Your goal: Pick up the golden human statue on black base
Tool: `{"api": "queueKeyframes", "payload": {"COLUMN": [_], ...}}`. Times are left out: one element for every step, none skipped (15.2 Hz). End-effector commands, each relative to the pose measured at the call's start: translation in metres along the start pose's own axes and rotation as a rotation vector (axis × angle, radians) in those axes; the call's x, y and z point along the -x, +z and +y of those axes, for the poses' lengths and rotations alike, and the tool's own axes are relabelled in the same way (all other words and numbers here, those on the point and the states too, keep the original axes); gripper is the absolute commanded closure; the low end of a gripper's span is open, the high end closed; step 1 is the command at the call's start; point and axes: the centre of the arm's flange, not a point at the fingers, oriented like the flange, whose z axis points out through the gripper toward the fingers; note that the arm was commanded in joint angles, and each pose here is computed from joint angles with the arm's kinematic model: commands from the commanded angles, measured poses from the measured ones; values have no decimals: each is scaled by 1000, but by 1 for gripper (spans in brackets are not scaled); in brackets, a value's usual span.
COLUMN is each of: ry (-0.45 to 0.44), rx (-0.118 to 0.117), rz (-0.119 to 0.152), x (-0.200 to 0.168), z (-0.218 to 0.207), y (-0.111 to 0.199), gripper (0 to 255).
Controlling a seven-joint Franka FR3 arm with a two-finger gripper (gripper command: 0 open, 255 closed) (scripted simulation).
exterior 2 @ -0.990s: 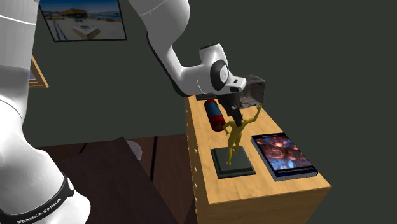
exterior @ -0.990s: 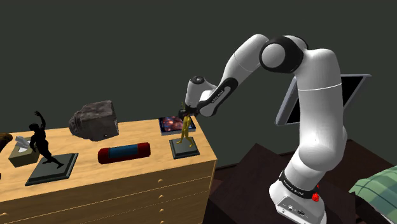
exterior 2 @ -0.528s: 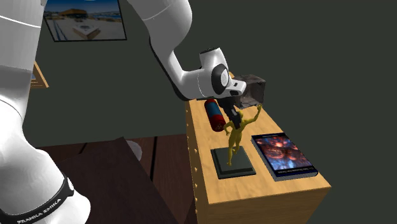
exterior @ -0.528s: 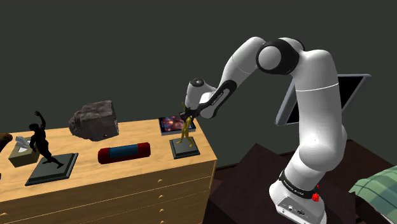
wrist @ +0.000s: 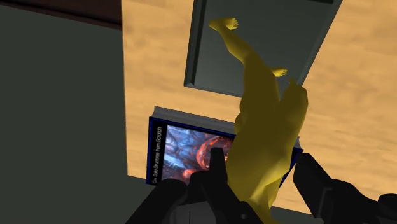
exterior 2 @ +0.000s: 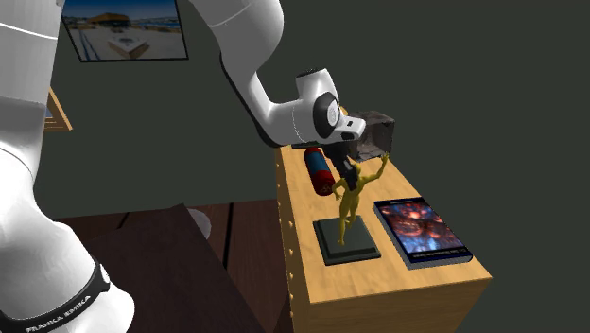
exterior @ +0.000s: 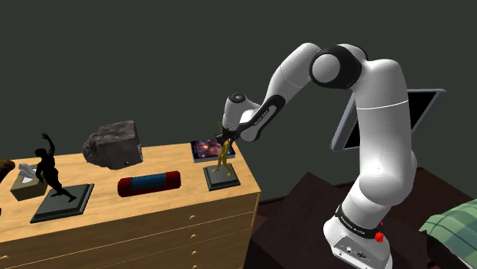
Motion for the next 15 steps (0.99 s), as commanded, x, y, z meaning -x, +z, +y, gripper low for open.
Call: {"api": "queueKeyframes", "payload": {"ry": [0,0,0,0,0,0,0,0,0,0,0,0,0,0,0], "rx": [-1,-1,-1,-1,-1,-1,-1,-1,-1,-1,-1,-1,-1,-1,-1], "rz": [1,1,1,1,1,1,1,1,1,1,1,1,1,1,1], "x": [-4,-6,-8,-10,-12,-14,-16,-17,-19,-21,-23,-25,-27,-27,-27], "z": [1,1,1,2,2,3,3,3,4,4,5,5,6,6,6], "y": [-9,-14,-19,-24,-29,-34,-39,-44,-49,-54,-59,-63,-68,-69,-69], "gripper": [255,255,255,255,255,255,255,255,255,255,255,255,255,255,255]}}
